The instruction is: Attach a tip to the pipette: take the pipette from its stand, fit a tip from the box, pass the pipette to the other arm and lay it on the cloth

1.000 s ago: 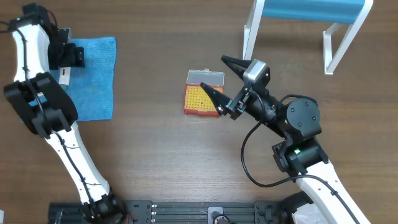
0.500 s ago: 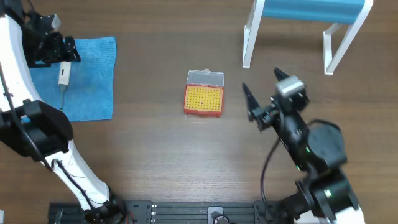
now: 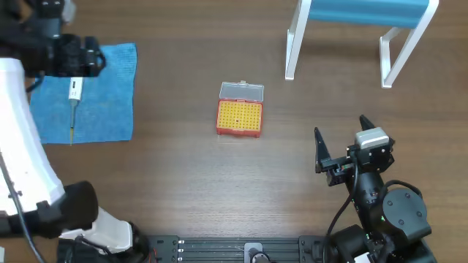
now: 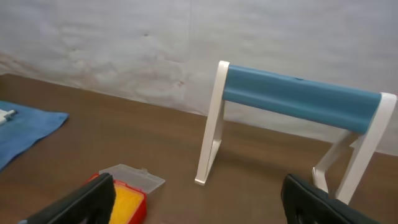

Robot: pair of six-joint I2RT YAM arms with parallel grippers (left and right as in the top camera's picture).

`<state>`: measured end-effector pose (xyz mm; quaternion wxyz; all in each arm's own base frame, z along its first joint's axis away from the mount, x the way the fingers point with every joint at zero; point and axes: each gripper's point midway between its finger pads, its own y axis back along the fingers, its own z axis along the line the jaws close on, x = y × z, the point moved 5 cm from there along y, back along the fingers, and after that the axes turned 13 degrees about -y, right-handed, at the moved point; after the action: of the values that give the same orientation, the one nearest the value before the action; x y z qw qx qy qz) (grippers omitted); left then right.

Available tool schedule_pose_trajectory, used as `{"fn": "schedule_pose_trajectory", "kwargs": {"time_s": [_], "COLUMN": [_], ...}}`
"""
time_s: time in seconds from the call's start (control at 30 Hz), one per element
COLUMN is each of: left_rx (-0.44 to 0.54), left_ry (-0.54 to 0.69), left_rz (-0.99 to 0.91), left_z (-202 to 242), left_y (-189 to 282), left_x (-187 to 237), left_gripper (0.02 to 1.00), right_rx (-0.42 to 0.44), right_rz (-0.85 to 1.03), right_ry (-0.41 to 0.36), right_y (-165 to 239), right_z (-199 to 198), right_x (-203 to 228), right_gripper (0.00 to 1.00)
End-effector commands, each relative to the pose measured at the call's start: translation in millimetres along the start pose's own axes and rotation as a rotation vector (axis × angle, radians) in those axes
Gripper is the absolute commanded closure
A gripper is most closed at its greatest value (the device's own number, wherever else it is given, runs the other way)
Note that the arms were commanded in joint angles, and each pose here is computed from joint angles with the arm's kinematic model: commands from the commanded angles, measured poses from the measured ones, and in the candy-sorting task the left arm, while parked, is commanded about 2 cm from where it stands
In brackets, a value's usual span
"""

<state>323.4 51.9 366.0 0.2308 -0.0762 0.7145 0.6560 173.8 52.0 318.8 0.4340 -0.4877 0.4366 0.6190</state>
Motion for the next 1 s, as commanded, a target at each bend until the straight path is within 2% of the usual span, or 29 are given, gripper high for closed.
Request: {"fn": "schedule_pose_trajectory", "kwargs": {"time_s": [0.03,0.1,0.2,0.27,0.33,0.4,0.47,0.6,0.67,1.0], "left_rx": [-0.02,-0.066,0.001,-0.004,-0.004,-0.005,-0.01,-0.039,-0.03,-0.015], "left_ry": [0.003,0.036,0.152,0.209,0.295,0.37,0.416,0.406,0.44,0.437], "left_rz": [0.041,0.033,-0.045,-0.113,-0.137,-0.172,-0.225,-0.386,-0.397,-0.399], "left_z": [-38.8,-38.8,-50.5,-60.8,-71.2,-83.3,-93.3,-102.0,-103.8,-105.6], "left_y": [11.6,16.2,14.6,6.9,-4.8,-13.9,-14.5,-13.1,-15.7,-15.7], "left_x": [26.1,48.7,97.2,124.5,153.7,185.0,207.3,226.7,231.1,230.5], "left_gripper": [0.112,0.108,0.108,0.108,0.108,0.11,0.108,0.108,0.108,0.108], "right_rx": [0.014,0.005,-0.02,-0.047,-0.028,-0.019,0.016,0.067,0.072,0.059], "right_rz": [-0.065,-0.121,-0.088,-0.064,0.035,0.087,0.106,0.116,0.159,0.176], "right_ry": [0.021,0.013,0.006,0.01,0.032,0.091,0.1,0.104,0.111,0.112], "right_y": [12.5,28.0,57.2,73.4,76.3,78.2,79.3,78.2,78.9,79.4], "right_z": [-3.3,-4.3,-7.7,-8.3,-12.0,-14.7,-19.4,-25.8,-27.3,-26.1], "right_x": [-9.2,-15.1,4.9,19.6,37.0,49.3,52.8,55.5,64.2,67.5], "right_gripper": [0.119,0.119,0.119,0.119,0.119,0.119,0.119,0.119,0.119,0.119]}}
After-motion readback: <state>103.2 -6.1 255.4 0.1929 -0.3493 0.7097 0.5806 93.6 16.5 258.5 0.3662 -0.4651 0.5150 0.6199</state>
